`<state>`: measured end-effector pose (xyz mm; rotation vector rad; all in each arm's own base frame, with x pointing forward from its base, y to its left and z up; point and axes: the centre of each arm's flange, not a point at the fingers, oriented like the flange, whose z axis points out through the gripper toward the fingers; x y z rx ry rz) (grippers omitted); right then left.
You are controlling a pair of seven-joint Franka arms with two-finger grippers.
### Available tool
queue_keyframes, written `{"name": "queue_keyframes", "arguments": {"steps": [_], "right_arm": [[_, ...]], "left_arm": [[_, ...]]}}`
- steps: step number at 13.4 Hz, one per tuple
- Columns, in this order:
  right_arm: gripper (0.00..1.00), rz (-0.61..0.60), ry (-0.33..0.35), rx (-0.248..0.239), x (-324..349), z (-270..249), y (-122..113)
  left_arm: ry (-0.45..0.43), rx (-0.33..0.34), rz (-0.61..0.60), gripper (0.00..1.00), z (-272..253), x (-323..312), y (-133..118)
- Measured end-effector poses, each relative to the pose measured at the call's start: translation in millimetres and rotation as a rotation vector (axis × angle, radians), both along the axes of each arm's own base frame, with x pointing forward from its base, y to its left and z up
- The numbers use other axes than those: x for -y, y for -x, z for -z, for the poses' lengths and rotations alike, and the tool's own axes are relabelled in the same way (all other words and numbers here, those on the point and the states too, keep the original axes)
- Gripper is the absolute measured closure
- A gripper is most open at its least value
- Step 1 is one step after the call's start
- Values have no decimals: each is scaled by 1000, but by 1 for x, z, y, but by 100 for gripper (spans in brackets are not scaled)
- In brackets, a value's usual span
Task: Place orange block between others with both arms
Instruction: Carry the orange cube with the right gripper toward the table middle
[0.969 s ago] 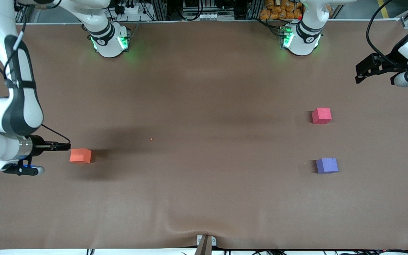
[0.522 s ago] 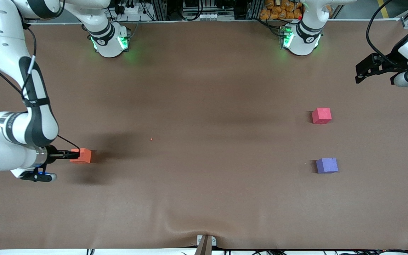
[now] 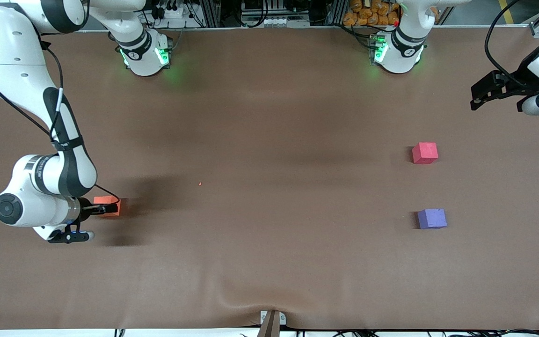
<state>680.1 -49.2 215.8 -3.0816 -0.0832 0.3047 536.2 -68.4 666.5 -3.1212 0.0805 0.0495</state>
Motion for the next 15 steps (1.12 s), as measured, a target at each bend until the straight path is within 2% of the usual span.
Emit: {"name": "queue_keyframes", "arguments": {"steps": [10, 12, 15], "right_arm": [[0, -36, -8, -30, 12, 18, 8], [4, -38, -9, -37, 13, 22, 9], [34, -62, -15, -39, 13, 23, 10]], "left_arm": [[0, 0, -8, 0, 0, -4, -1], [0, 0, -8, 0, 0, -4, -1], [0, 0, -8, 0, 0, -4, -1]]}}
